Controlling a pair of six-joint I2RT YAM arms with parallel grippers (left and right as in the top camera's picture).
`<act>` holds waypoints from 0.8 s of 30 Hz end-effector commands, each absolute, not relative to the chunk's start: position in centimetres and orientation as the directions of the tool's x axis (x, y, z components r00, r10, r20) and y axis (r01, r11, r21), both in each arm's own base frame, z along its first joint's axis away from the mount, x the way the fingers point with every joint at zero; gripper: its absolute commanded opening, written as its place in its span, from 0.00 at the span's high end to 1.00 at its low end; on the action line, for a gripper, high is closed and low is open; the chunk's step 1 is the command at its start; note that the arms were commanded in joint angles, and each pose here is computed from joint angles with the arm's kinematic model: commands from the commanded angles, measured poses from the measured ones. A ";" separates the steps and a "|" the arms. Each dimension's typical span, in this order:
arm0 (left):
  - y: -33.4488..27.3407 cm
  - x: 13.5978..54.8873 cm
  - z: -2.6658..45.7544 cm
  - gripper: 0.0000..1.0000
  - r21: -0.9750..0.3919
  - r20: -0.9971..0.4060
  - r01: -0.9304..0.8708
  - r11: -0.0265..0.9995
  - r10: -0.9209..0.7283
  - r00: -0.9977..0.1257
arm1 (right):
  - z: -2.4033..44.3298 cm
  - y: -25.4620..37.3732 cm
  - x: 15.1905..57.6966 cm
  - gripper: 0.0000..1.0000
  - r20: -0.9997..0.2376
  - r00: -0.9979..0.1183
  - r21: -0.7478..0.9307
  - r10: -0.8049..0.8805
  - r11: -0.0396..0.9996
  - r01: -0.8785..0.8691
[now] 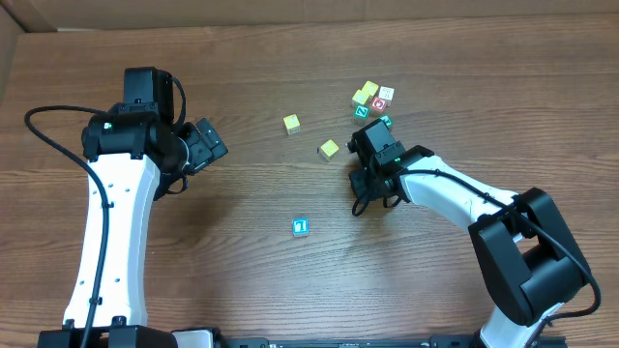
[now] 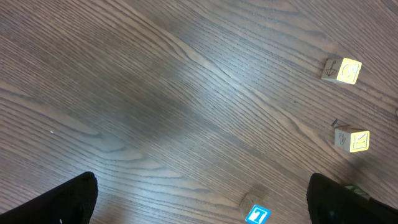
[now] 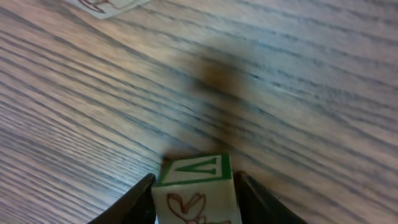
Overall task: Flip 3 blocks
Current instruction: 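Carry the green-lettered block toward the blue block and rotate it down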
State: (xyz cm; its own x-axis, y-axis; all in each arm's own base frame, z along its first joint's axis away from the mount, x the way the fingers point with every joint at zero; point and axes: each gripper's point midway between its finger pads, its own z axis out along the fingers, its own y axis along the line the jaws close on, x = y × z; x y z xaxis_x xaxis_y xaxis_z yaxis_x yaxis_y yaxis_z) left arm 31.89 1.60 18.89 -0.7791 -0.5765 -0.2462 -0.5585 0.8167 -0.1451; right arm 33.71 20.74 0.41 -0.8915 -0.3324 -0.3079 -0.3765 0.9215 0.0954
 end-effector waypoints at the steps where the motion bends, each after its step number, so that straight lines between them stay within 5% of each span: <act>1: 1.7 32.1 18.9 0.00 -0.142 -0.248 -0.558 0.818 -0.575 -0.780 | 0.5 20.7 33.4 0.62 -0.295 -0.894 0.089 -0.336 0.922 -0.376; 24: 1.7 32.1 18.9 0.00 -0.142 -0.248 -0.558 0.818 -0.575 -0.780 | 2.1 25.4 27.2 0.72 -0.014 -0.990 0.351 -0.143 0.926 -0.139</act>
